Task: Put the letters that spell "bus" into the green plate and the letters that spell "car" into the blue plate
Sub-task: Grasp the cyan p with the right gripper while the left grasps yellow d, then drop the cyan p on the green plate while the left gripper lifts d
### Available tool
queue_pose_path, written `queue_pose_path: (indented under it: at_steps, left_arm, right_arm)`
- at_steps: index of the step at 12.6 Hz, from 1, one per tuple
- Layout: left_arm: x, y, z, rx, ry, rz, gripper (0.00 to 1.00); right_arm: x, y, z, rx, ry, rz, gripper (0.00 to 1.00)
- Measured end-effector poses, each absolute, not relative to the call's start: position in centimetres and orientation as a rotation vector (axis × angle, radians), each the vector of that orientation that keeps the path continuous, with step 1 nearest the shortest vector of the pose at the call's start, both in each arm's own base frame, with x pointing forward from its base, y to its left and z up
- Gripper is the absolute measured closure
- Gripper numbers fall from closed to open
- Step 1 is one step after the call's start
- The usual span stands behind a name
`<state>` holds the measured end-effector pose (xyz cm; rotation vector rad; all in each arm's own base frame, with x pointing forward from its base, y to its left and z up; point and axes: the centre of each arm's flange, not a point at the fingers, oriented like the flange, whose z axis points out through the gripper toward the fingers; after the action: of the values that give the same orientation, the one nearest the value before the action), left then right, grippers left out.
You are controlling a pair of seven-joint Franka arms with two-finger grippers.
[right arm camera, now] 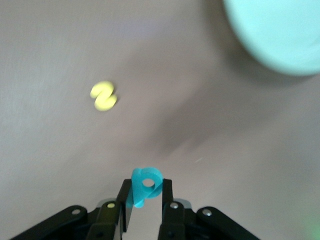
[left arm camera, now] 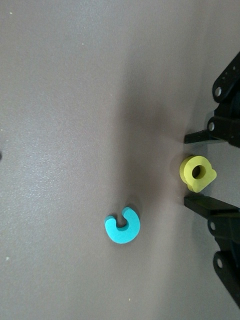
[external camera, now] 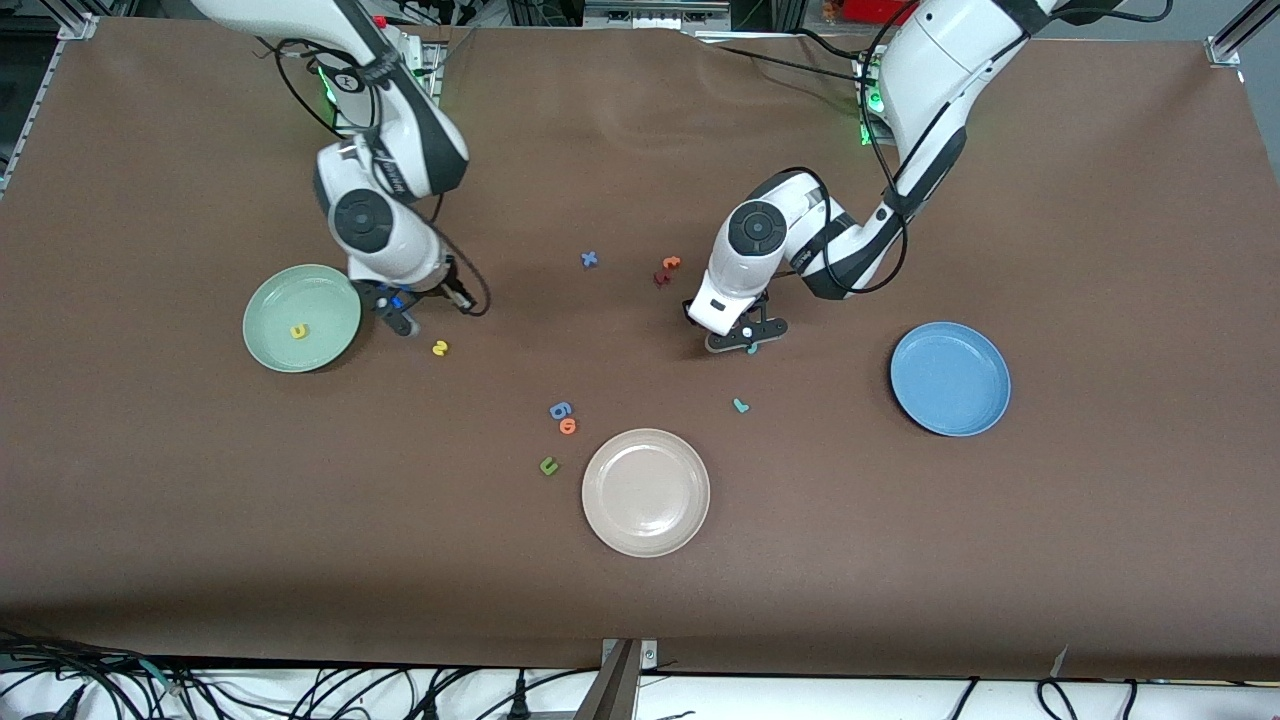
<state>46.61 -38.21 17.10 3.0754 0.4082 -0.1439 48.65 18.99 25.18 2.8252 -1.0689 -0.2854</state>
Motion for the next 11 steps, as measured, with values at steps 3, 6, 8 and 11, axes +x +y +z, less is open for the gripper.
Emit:
queue_pose_path:
  at_steps: [3,6,8,11]
  left_arm:
    - [46.6,-38.2,17.2,3.079,0.408,-0.145,0.59]
    - [46.6,-38.1,17.2,3.082,0.408,-0.147,0.64]
    - [46.6,-38.1,17.2,3.084,0.409,-0.148,0.67]
    - [46.6,-38.1,17.2,3.086,0.409,-0.15,0.67]
  right_arm:
    - [50.8,11.5,26.6,2.871,-0.887,-0.342,0.74]
    - [51.3,4.7,24.1,2.908,-0.72,-0.42,0.74]
    - [51.1,2.4,21.4,2.917,-0.65,-0.455,0.74]
    - [51.0,0.2,19.5,2.926,-0.582,-0.477,0.74]
